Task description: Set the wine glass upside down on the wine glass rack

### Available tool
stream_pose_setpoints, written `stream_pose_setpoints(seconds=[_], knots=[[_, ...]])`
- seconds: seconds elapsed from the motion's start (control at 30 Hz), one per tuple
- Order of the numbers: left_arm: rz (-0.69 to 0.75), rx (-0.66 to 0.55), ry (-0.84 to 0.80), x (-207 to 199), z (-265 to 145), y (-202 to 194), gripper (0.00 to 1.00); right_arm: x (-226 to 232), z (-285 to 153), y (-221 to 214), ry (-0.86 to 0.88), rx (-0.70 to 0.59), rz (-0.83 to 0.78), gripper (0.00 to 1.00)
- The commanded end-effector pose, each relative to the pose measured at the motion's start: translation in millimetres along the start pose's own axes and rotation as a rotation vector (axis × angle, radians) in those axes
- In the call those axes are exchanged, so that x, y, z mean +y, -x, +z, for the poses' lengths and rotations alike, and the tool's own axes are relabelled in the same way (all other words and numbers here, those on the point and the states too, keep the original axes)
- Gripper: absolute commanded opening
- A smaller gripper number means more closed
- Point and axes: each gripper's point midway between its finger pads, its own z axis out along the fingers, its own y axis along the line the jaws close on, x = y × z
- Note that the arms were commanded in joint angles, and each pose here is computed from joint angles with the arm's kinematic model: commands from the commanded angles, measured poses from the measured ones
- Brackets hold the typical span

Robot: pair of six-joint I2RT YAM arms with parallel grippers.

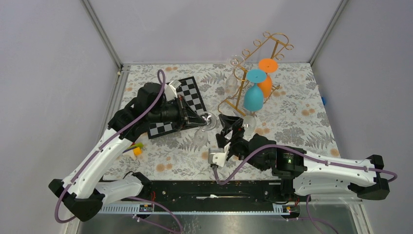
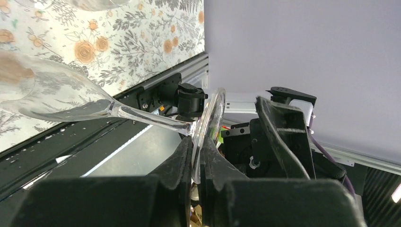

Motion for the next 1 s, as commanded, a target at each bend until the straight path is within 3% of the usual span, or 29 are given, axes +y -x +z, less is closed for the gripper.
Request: stream_pose_setpoints(seconds=[0.0,0.4,0.97], knots=[[0.099,-0.138,-0.044,-19,-26,14,0.00,5,-15,-3,0.009,0.018,0.280,0.92],[0.165,-0.283,-0.009,-8,-54,28,0.00,49,-25,-4,0.086,0.041,0.714,0.99],[0.193,-0.277,-0.010,-7,-48,34,0.00,55,-43,-12,0.053,-0.065,1.345,0.94]])
